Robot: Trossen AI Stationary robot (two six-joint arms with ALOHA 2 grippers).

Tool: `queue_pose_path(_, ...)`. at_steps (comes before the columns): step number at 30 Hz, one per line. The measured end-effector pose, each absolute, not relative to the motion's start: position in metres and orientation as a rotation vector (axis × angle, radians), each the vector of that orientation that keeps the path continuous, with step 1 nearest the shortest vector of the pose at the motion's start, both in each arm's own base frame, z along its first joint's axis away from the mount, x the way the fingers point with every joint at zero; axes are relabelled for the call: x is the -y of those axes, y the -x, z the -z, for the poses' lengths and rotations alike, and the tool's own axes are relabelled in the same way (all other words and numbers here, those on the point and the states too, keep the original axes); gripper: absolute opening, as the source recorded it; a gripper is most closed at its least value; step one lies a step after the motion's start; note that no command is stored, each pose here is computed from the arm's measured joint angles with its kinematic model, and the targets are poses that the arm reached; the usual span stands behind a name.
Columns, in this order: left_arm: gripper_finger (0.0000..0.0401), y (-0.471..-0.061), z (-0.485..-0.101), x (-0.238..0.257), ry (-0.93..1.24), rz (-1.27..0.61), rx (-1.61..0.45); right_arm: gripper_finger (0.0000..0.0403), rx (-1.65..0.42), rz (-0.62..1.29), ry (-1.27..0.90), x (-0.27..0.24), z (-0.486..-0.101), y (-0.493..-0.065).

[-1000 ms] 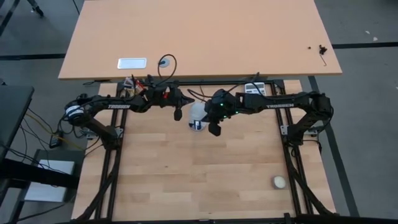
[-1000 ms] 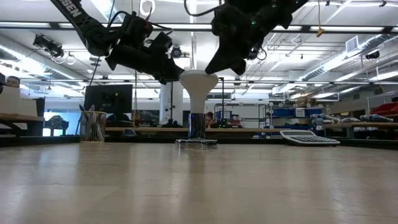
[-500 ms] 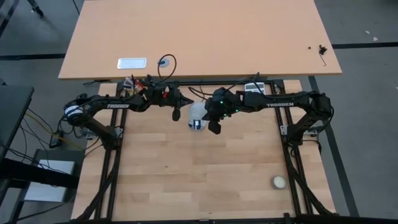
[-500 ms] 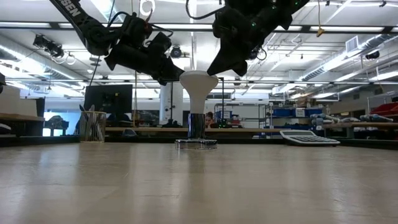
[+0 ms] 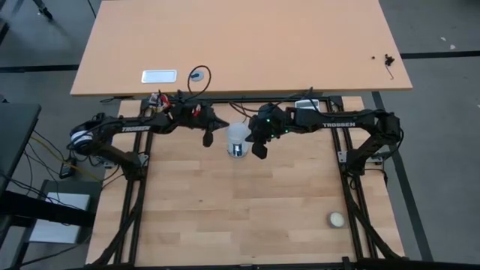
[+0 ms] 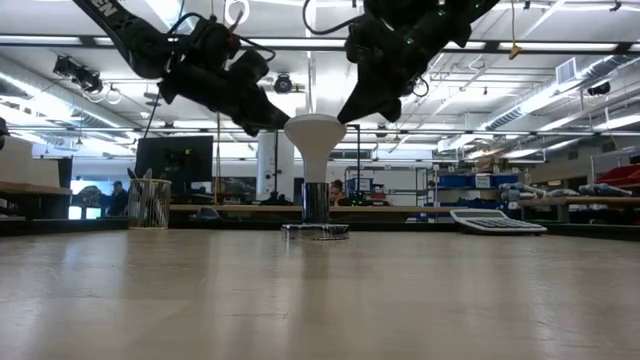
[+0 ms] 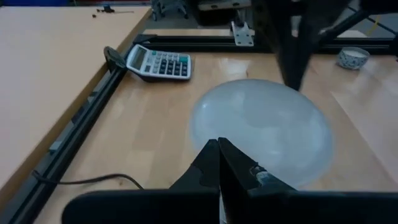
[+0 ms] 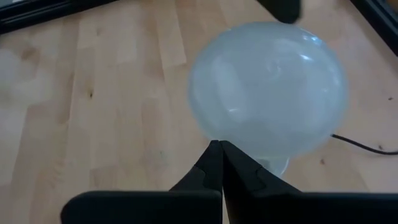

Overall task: Screw lightbulb
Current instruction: Remove the white lightbulb from the silver lamp

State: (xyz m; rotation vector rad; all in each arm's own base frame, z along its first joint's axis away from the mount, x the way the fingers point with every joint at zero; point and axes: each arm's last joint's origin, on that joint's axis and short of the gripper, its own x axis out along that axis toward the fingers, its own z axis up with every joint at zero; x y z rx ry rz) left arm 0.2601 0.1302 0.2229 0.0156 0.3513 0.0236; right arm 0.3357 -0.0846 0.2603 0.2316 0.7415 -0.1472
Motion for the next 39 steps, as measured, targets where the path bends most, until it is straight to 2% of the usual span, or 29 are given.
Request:
queue_pose_path(8,0.0000,-0.261,-0.223,-0.119,0.002,0.023,-0.380,0.0009,-0.768,0.232,-0.207,0.092,-0.258,-0.332)
queue_pose_path(13,0.0000,-0.268,-0.222,-0.102,0.015,0.156,-0.362,0.0009,-0.769,0.353,-0.177,0.105,-0.256,-0.330)
queue_pose_path(19,0.0000,-0.271,-0.216,-0.092,-0.005,0.101,-0.421,0.0009,-0.759,0.353,-0.165,0.113,-0.259,-0.326)
queue_pose_path(31,0.0000,-0.265,-0.243,-0.101,-0.054,0.015,-0.268,0.0009,-0.690,0.305,-0.150,0.098,-0.289,-0.311)
queue_pose_path(39,0.0000,-0.257,-0.249,-0.123,-0.028,-0.067,-0.211,0.0009,-0.697,0.125,-0.163,0.066,-0.288,-0.319)
